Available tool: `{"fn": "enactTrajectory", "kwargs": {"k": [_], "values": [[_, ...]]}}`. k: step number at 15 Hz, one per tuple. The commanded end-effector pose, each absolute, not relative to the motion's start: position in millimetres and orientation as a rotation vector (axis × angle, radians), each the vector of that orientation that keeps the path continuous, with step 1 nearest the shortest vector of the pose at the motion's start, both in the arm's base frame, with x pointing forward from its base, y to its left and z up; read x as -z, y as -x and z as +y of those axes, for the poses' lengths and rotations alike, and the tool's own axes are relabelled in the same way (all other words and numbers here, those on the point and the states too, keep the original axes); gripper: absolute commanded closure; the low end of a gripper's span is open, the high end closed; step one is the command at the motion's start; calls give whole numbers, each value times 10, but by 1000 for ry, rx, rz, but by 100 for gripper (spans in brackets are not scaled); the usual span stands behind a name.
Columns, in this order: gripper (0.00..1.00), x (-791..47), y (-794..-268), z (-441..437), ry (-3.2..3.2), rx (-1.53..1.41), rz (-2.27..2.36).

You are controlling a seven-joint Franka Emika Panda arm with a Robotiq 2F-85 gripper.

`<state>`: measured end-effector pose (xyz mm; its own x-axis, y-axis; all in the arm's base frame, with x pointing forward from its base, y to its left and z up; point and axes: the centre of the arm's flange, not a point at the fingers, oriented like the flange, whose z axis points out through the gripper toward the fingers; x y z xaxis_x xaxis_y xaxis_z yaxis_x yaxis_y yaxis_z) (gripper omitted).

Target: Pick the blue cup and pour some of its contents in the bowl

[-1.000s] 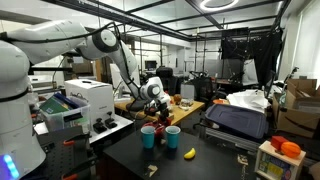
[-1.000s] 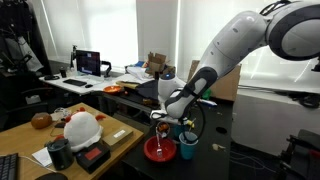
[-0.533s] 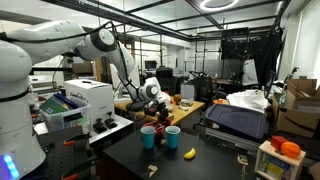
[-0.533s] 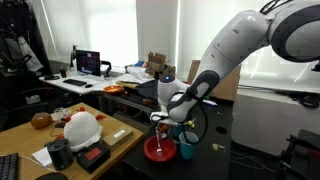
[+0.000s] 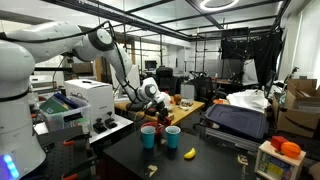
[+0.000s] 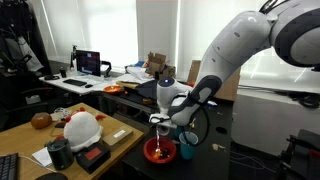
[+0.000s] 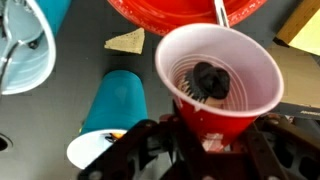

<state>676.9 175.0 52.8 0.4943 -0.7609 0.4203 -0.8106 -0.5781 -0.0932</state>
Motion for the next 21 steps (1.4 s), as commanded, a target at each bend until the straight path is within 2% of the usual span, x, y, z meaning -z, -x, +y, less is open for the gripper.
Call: {"fn": "enactTrajectory", "kwargs": {"k": [1,13,21], "values": [[92,-573,-6639,1763,-2584,-710,-1392],[92,-728,-6450,1791,-2626,-734,-1355],[92,-908,-6207,1754,-2655,-852,-1275]]}}
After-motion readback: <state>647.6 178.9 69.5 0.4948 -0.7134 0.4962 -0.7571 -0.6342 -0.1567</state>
